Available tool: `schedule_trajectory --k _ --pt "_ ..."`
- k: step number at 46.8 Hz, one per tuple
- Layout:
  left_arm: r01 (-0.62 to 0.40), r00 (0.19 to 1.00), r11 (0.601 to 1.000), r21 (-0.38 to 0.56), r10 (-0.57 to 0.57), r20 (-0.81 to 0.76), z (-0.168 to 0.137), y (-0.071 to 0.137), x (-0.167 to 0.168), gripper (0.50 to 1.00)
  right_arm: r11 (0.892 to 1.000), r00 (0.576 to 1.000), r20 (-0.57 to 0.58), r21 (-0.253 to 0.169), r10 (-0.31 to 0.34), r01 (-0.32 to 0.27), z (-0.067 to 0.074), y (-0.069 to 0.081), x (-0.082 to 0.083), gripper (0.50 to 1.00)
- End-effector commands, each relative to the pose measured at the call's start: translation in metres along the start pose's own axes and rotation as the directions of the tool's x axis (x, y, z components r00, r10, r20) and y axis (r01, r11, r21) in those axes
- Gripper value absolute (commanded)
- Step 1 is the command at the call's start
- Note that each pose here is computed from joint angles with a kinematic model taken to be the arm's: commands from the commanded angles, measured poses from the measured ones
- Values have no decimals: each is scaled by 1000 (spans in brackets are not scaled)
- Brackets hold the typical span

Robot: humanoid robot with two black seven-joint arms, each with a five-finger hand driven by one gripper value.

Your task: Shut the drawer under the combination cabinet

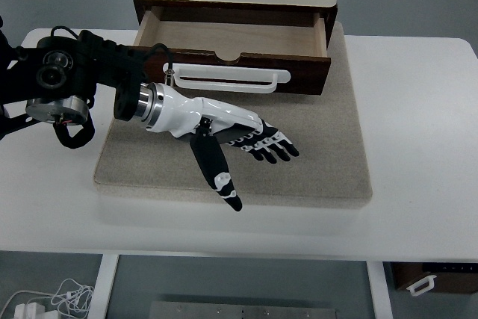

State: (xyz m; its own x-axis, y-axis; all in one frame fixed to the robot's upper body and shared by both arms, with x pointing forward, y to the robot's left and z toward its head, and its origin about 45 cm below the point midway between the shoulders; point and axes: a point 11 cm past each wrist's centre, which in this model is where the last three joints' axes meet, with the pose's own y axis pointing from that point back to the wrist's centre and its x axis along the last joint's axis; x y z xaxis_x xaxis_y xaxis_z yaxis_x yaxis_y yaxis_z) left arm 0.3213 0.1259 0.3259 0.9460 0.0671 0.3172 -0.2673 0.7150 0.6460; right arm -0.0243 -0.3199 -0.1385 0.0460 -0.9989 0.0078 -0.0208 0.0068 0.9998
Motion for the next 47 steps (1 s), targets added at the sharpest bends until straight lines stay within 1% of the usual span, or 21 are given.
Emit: schedule_trajectory --k 1,7,12,19,28,38,47 --pt "-18 999 996 84 14 48 -10 -6 5 1000 1000 1000 0 0 1 -1 0 0 0 952" --pt "-37 998 988 147 28 61 -13 -15 13 1000 1000 1000 0 0 0 0 0 0 0 952" --pt "-32 998 986 163 22 66 -10 -25 16 1000 1000 1000 0 0 0 0 0 0 0 952" --pt "-38 998 977 211 24 65 -13 -37 22 1000 1000 1000 0 0 0 0 0 0 0 952" --pt "-42 997 972 231 25 77 -14 -50 25 1000 1000 1000 0 0 0 0 0 0 0 952" --pt "-82 996 962 261 66 67 -20 -47 42 1000 1000 1000 0 0 0 0 0 0 0 952" --pt "-115 992 957 268 97 79 -16 -42 53 1000 1000 1000 0 0 0 0 0 0 0 952"
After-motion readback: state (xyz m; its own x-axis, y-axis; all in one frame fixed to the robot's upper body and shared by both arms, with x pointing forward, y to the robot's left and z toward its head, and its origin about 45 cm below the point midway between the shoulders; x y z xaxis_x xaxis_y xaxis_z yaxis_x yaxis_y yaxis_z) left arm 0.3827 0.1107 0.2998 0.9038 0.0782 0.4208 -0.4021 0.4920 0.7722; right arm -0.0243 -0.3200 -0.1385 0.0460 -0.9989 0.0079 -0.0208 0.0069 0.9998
